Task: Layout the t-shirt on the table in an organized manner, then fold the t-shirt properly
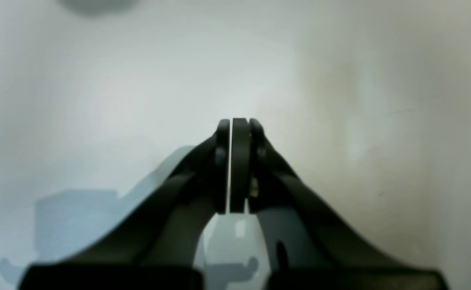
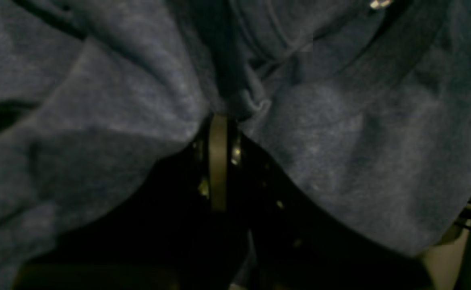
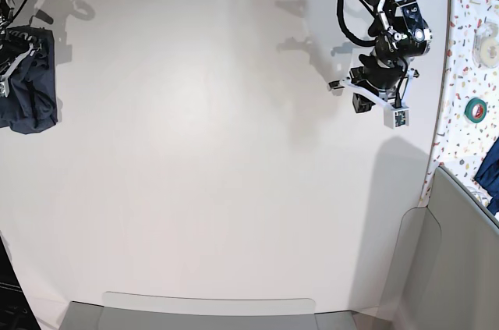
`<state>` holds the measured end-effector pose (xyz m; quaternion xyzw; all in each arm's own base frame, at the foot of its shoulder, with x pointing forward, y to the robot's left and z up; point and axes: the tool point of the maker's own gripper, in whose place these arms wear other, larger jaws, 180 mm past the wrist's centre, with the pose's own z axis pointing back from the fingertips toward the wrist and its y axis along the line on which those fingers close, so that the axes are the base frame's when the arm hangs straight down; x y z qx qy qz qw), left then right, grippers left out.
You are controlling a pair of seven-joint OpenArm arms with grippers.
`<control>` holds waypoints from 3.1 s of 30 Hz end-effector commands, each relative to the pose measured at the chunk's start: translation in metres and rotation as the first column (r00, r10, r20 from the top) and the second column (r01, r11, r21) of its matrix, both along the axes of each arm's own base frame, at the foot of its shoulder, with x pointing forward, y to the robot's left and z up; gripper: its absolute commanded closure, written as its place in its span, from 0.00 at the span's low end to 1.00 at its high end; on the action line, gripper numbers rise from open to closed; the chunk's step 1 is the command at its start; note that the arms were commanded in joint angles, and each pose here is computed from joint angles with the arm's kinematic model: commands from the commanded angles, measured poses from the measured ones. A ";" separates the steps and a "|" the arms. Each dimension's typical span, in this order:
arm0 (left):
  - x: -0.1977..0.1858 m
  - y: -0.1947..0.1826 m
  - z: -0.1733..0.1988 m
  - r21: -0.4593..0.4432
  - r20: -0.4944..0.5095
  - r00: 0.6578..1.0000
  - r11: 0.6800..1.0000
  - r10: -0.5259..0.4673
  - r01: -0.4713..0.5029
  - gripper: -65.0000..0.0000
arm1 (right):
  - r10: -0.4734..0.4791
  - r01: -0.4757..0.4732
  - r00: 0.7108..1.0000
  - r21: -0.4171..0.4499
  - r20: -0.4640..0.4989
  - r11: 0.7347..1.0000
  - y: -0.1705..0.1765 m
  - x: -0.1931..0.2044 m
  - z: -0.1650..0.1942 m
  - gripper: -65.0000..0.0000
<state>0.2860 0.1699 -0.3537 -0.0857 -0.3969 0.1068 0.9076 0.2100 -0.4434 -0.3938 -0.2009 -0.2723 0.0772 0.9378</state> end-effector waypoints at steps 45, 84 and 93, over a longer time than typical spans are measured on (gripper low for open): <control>-0.033 -0.046 0.122 0.056 0.734 0.675 0.997 -0.075 0.050 1.00 | -0.042 -0.281 0.385 0.161 0.922 0.946 0.248 0.088 0.181 1.00; -0.348 -0.019 -0.127 -0.003 0.083 0.970 0.973 0.228 -0.229 1.00 | -0.347 0.420 0.896 0.276 -0.276 0.865 0.251 -0.353 -0.198 1.00; -0.349 0.001 -0.210 0.096 -0.086 0.971 0.972 0.222 -0.213 1.00 | -0.322 0.454 0.858 0.298 -0.399 0.840 0.278 -0.338 -0.232 1.00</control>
